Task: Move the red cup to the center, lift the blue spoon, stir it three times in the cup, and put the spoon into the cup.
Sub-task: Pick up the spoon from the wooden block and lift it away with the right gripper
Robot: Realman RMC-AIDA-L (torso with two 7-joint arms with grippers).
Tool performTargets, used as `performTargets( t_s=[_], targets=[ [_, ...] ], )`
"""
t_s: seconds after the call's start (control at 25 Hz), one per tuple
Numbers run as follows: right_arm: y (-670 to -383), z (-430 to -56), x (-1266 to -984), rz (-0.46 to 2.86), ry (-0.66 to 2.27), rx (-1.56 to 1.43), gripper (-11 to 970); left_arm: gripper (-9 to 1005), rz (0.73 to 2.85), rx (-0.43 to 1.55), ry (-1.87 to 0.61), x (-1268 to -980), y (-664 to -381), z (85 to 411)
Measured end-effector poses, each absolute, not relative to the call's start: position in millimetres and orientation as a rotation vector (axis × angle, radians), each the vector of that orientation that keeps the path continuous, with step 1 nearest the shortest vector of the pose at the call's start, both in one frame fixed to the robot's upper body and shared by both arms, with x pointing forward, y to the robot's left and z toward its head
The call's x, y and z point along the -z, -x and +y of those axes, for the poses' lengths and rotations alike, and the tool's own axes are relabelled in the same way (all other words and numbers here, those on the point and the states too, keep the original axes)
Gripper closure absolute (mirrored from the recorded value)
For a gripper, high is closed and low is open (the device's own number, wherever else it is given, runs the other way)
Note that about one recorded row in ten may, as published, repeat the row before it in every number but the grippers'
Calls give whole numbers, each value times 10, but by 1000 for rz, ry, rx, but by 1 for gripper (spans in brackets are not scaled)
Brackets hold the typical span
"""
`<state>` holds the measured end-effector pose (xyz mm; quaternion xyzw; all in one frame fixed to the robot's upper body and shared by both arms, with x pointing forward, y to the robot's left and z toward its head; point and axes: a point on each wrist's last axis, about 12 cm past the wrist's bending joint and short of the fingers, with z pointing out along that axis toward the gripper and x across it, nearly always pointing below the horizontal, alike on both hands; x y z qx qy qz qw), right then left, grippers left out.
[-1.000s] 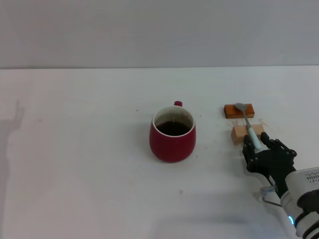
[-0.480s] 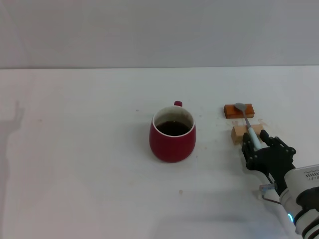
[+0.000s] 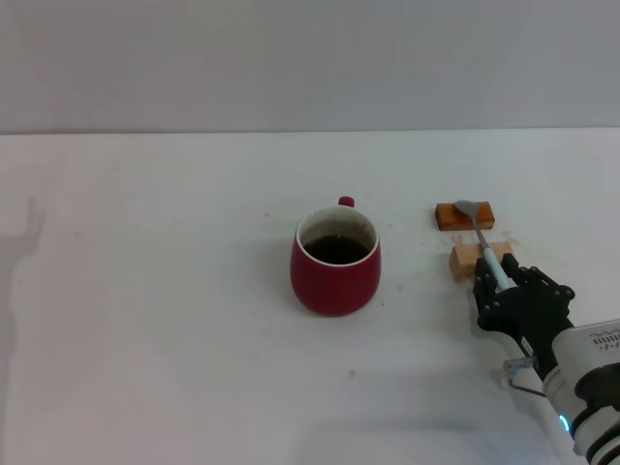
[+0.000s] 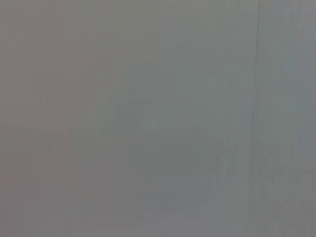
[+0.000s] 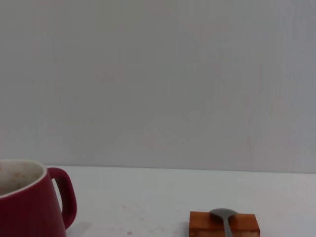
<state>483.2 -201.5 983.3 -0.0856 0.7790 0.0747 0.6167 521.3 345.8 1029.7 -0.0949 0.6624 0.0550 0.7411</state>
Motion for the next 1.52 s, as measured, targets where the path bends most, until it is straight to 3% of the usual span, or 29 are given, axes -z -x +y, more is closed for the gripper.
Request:
performTargets(
  t_s=[0.64, 0.88, 1.52],
  targets=[
    [-4858, -2015, -9825, 1804, 208, -170, 676, 134, 1451, -121, 208, -10299, -5212, 3463],
    [-4862, -2015, -9819, 1811, 210, -170, 793, 135, 1453, -121, 209, -10296, -5209, 3464],
    [-4844, -2023, -9832, 1790, 226, -158, 798, 135, 1456, -121, 215, -10299, -5233, 3459]
  ],
)
